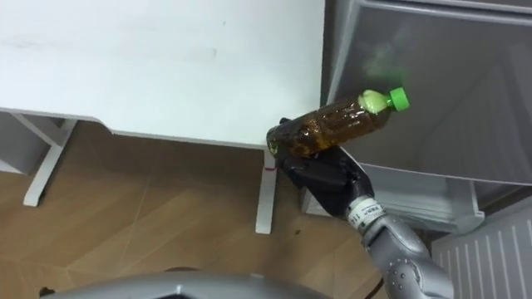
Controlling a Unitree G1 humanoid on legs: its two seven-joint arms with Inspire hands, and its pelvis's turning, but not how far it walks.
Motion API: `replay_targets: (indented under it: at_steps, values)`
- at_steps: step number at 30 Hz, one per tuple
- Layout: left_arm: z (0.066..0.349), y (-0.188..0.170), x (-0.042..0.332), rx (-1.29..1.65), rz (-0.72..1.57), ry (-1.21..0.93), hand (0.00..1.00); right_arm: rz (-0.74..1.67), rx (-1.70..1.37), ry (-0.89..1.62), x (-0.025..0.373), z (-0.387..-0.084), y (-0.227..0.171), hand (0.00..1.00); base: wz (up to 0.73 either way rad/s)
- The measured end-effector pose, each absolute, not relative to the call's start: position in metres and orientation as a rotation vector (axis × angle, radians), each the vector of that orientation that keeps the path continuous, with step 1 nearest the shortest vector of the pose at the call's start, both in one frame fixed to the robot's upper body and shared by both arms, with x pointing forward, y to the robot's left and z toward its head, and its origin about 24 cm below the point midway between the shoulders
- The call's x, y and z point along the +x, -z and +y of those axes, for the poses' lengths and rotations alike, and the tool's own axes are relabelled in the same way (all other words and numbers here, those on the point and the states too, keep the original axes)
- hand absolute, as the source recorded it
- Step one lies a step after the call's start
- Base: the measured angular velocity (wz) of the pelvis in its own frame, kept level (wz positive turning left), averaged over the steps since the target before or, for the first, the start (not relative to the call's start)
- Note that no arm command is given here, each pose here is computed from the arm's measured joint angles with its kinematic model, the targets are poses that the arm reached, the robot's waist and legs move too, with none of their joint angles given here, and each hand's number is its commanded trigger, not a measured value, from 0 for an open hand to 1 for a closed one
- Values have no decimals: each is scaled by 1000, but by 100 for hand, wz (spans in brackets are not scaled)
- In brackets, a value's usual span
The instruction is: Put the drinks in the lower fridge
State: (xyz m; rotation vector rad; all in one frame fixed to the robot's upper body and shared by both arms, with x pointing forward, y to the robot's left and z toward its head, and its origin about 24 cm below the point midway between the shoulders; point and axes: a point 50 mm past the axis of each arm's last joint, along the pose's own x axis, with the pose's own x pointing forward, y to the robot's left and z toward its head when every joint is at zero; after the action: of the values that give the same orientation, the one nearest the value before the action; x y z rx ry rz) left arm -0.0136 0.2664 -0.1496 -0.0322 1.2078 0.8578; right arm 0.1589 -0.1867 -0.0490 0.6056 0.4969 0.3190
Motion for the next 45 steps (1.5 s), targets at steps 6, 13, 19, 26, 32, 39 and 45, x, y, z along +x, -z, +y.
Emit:
replay_targets:
  at_steps: [6, 13, 19, 26, 32, 39, 45]
  values:
    - [259, 156, -34, -67, 1324, -790, 0, 471, 613, -273, 162, -195, 47, 100, -2]
    - [251, 160, -25, -72, 1349, -678, 0, 466, 633, -216, 162, -201, 47, 100, 0]
    - [247, 161, -19, -77, 1351, -623, 0, 503, 668, -150, 157, -207, 56, 100, 0]
    - [248, 160, -22, -11, 1374, -549, 0, 516, 679, -125, 154, -210, 58, 100, 0]
    - [248, 160, -31, 47, 1412, -509, 0, 540, 729, -55, 150, -214, 65, 100, 0]
    - [248, 159, -23, 76, 1389, -449, 0, 549, 779, -10, 146, -219, 70, 100, 0]
    - [249, 159, -16, 62, 1367, -425, 0, 587, 866, 121, 141, -236, 88, 100, 0]
